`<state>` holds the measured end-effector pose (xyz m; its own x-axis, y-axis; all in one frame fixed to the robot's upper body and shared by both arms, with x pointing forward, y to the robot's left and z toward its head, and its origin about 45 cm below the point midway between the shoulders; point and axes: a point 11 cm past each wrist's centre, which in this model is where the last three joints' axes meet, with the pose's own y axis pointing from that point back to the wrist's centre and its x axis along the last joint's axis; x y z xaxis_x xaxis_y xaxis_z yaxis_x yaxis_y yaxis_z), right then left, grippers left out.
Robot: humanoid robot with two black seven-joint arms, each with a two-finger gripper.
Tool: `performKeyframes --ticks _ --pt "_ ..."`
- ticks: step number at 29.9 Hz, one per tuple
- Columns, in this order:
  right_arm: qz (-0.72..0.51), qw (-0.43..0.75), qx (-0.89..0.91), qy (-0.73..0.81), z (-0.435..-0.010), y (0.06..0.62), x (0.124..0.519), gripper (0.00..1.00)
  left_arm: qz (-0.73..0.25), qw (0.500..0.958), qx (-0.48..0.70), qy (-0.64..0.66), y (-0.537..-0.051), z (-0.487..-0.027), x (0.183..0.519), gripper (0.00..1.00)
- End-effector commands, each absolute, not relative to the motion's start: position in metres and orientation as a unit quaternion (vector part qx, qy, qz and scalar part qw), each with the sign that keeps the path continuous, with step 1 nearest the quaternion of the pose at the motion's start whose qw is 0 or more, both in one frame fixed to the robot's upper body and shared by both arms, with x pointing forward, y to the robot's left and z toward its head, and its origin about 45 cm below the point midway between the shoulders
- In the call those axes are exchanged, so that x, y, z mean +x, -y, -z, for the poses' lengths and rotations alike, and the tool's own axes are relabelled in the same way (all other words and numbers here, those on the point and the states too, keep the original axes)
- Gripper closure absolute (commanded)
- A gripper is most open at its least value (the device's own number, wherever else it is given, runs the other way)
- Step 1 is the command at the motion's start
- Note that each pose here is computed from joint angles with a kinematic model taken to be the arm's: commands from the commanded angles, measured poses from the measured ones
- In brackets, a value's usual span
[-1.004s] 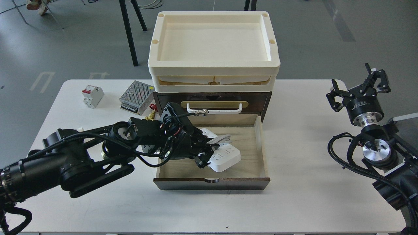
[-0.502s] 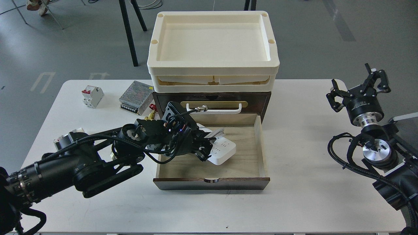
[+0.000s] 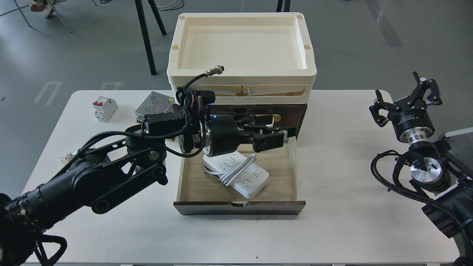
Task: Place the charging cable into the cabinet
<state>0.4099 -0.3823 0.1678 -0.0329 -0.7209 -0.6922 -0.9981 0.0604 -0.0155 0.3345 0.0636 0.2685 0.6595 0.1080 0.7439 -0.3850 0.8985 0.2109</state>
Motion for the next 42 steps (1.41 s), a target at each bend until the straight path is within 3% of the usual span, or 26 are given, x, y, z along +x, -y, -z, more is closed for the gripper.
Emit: performKeyframes --ticks 1,6,12,18,25,31,42 --pt "-0.250 0.277 -0.639 -0.673 -0.169 0.382 0.410 0.00 -0.211 0.945 0.030 0.248 -0.076 -0.328 0.354 0.01" --pt "-0.250 0.277 -0.638 -0.674 -0.168 0.382 0.410 0.00 -0.264 0.947 -0.143 0.113 -0.124 -0.400 0.380 0.01" --pt "-0.249 0.276 -0.637 -0.675 -0.169 0.383 0.411 0.00 -0.360 0.907 -0.210 0.055 -0.205 -0.410 0.417 0.01" --pt "-0.248 0.277 -0.633 -0.679 -0.170 0.385 0.413 0.00 -0.463 0.828 -0.301 -0.099 -0.313 -0.365 0.450 0.01" --pt "-0.250 0.272 -0.630 -0.683 -0.168 0.386 0.413 0.00 -0.588 0.714 -0.314 -0.216 -0.403 -0.267 0.449 0.01" --pt "-0.249 0.269 -0.628 -0.686 -0.167 0.386 0.413 0.00 -0.627 0.674 -0.282 -0.270 -0.410 -0.195 0.425 0.00" --pt "-0.245 0.278 -0.632 -0.680 -0.175 0.382 0.416 0.00 -0.628 0.661 -0.284 -0.297 -0.396 -0.166 0.413 0.00"
